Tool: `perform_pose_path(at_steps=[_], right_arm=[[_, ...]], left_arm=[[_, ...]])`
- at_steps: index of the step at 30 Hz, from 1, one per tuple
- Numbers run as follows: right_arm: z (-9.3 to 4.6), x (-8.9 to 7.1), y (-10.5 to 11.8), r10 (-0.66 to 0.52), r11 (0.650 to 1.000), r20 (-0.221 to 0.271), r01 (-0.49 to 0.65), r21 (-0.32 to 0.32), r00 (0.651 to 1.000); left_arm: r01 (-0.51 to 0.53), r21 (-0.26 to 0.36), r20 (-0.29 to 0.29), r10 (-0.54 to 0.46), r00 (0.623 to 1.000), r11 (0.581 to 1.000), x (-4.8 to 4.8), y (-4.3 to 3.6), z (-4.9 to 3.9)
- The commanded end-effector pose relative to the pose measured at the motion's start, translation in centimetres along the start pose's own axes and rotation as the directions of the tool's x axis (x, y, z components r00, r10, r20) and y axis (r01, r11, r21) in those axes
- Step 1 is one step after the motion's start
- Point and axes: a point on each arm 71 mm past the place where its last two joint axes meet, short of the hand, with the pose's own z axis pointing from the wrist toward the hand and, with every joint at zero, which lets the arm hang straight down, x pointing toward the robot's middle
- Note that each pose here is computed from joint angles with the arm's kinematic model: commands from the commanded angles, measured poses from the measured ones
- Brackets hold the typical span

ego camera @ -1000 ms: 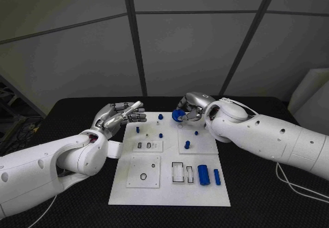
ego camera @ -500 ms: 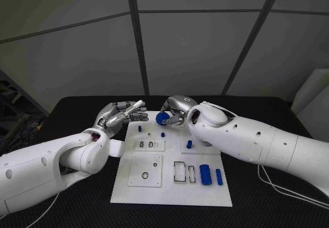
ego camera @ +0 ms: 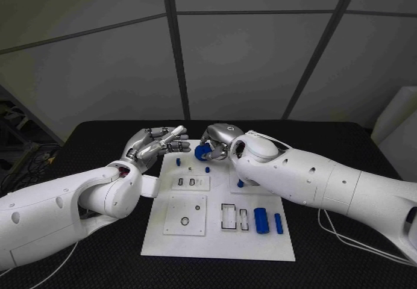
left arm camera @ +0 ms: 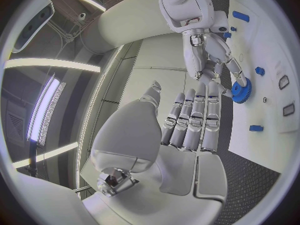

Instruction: Assemble the parts on the task board

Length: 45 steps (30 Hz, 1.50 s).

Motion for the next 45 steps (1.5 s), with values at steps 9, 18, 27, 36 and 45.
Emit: perform_pose_path(at_steps=[9,18,27,36,45], right_arm=[[0.4,1.0,0.3,-0.049,0.999,-0.042,0.048,-0.007,0.998],[0.4,1.4,-0.2,-0.061,0.998,-0.066,0.062,0.019,0.996],[0.3,1.4,-0.4,-0.042,0.999,-0.075,0.044,0.024,0.996],[0.1,1.6,-1.0,-0.012,0.999,-0.114,0.017,0.043,0.993],[-0.2,1.3,-1.8,0.001,0.997,-0.081,0.005,0.072,0.997]], left_arm=[[-0.001,0.014,-0.014,0.002,1.000,1.000,0.36,-0.37,0.12],[-0.003,0.015,-0.011,0.004,1.000,1.000,0.27,-0.51,0.12],[-0.005,0.014,-0.010,0.005,1.000,1.000,0.21,-0.54,0.14],[-0.007,0.015,-0.006,0.007,1.000,1.000,0.14,-0.53,0.16],[-0.007,0.013,-0.005,0.007,1.000,1.000,0.09,-0.53,0.14]])
